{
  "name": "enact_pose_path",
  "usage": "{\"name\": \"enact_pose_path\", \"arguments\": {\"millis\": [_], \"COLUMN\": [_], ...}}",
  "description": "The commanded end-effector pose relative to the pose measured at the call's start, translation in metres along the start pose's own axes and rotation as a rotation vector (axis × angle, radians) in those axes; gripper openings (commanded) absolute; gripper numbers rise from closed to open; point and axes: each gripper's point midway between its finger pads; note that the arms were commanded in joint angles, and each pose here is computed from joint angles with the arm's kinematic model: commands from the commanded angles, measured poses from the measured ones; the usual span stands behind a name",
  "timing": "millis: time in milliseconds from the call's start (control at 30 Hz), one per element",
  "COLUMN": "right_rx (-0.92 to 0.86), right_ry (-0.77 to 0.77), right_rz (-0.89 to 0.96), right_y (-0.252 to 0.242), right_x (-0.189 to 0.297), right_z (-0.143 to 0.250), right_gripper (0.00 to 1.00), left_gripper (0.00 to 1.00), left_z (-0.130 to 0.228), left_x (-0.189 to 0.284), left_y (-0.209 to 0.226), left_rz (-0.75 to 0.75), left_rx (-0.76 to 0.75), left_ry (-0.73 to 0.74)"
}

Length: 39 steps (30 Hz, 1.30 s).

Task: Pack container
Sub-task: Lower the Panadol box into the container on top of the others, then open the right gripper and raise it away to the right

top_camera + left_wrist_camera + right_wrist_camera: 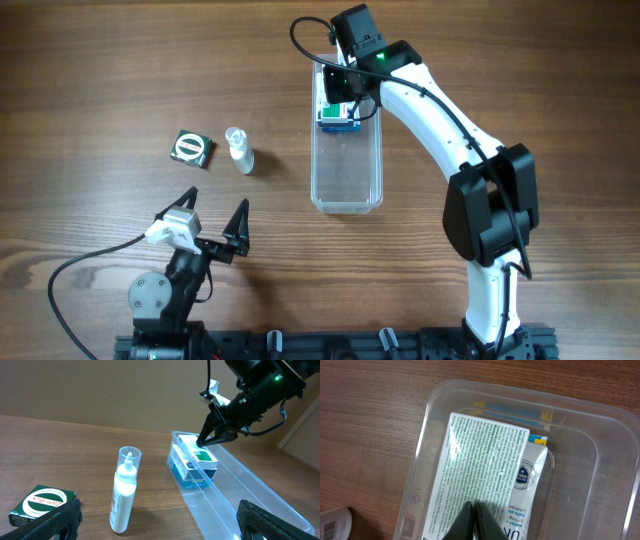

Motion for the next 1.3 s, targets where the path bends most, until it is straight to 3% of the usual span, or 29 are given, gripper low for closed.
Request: {"name": "enact_pose_path", "arguments": {"millis": [0, 700, 900, 1000, 1100, 1133, 1200, 1267], "right_rx": [0.026, 0.027, 0.077, 0.035, -0.039, -0.080, -0.138, -0.230], "right_ry": [0.043, 0.009, -0.171, -0.279, -0.334, -0.334, -0.316, -0.275], "right_rz": [0.001, -0.010, -0.044, 0.031, 0.127, 0.162, 0.221, 0.287], "right_y": [0.001, 0.004, 0.016, -0.013, -0.079, -0.107, -0.152, -0.205], "right_x": [-0.014, -0.005, 0.065, 0.115, 0.162, 0.173, 0.183, 0.188], "right_z": [0.013, 0.004, -0.046, -0.069, -0.080, -0.080, -0.074, -0.060], "right_gripper": [0.04, 0.04, 0.12, 0.17, 0.30, 0.46, 0.64, 0.98], "left_gripper": [1.00, 1.00, 1.00, 1.00, 1.00, 1.00, 1.00, 1.00], "left_z": [0.001, 0.001, 0.001, 0.001, 0.001, 0.001, 0.001, 0.001], "left_x": [0.000, 0.000, 0.000, 0.000, 0.000, 0.000, 0.000, 0.000], "left_y": [0.003, 0.003, 0.003, 0.003, 0.003, 0.003, 0.003, 0.003], "left_rz": [-0.010, -0.010, -0.010, -0.010, -0.010, -0.010, -0.010, -0.010], "left_rx": [-0.015, -0.015, -0.015, -0.015, -0.015, -0.015, -0.015, -0.015], "left_ry": [-0.002, -0.002, -0.002, -0.002, -0.002, -0.002, -0.002, -0.002]}}
Point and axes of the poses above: each gripper's point midway between its finger pads, its own x axis back along the fingers, its own y axis along the line the jaws close on, z = x × y, and after that the axes turned 3 degrees about -x, right-handed
